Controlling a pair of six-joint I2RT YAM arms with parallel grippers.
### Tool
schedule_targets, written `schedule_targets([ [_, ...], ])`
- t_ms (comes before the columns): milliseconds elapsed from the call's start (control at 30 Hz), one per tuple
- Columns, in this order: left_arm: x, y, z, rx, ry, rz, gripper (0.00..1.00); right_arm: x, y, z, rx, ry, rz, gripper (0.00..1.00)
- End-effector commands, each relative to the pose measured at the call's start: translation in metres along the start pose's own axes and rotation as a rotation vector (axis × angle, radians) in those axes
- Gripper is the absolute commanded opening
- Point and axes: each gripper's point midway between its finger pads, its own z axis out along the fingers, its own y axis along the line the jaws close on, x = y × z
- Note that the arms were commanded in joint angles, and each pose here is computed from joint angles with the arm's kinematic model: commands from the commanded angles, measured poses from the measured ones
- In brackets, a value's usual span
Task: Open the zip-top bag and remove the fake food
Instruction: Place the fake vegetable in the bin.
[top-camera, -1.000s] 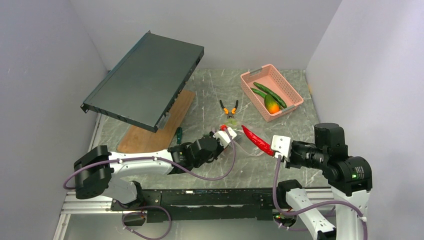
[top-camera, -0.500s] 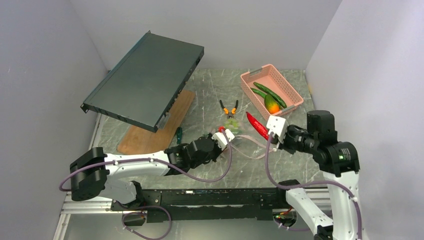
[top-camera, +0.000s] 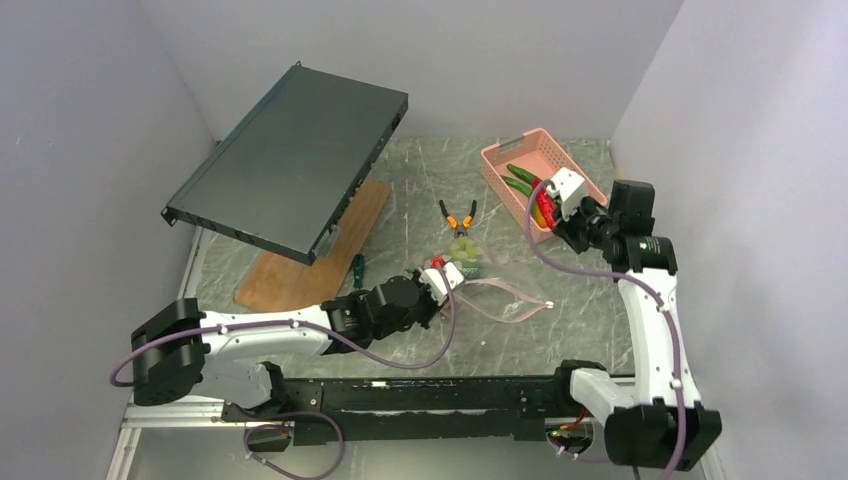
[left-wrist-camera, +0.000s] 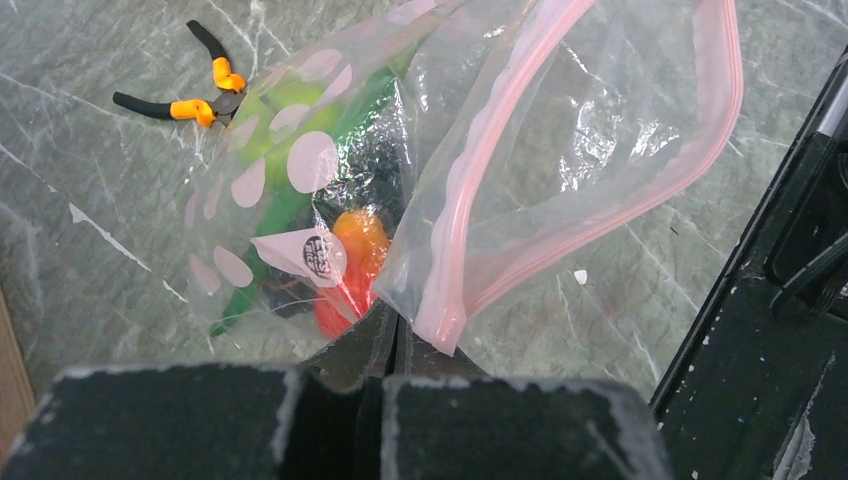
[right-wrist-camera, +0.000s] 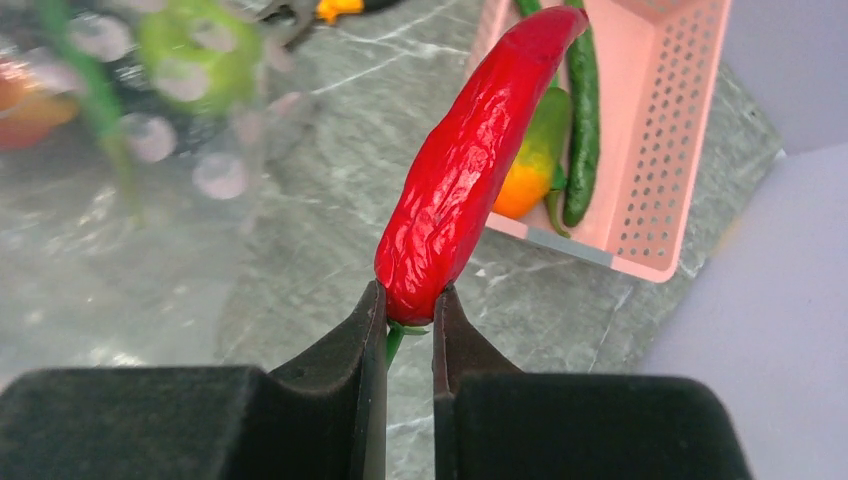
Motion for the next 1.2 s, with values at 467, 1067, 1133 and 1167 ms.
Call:
schedule_targets([
  [467,-0.010,-0.007,-0.008,0.051,-0.062,-0.044,0.00,0.037,-0.096,0.087,0.012,-0.031,0.179,0.00],
  [1067,-0.002,-0.007,-0.011,0.054,-0.056,-0.060,0.00,0.059,-0.121,0.136,-0.047,0.025,0.228,0.02],
  [1133,-0.002,-0.008,-0.011,0.057,-0.056,-0.060,0.00,0.061,-0.123,0.140,-0.049,0.031,0.230,0.04],
  [1167,-0.002,-0.008,-0.011,0.056,-0.056,-0.061,0.00,0.062,-0.123,0.141,-0.051,0.035,0.231,0.04],
])
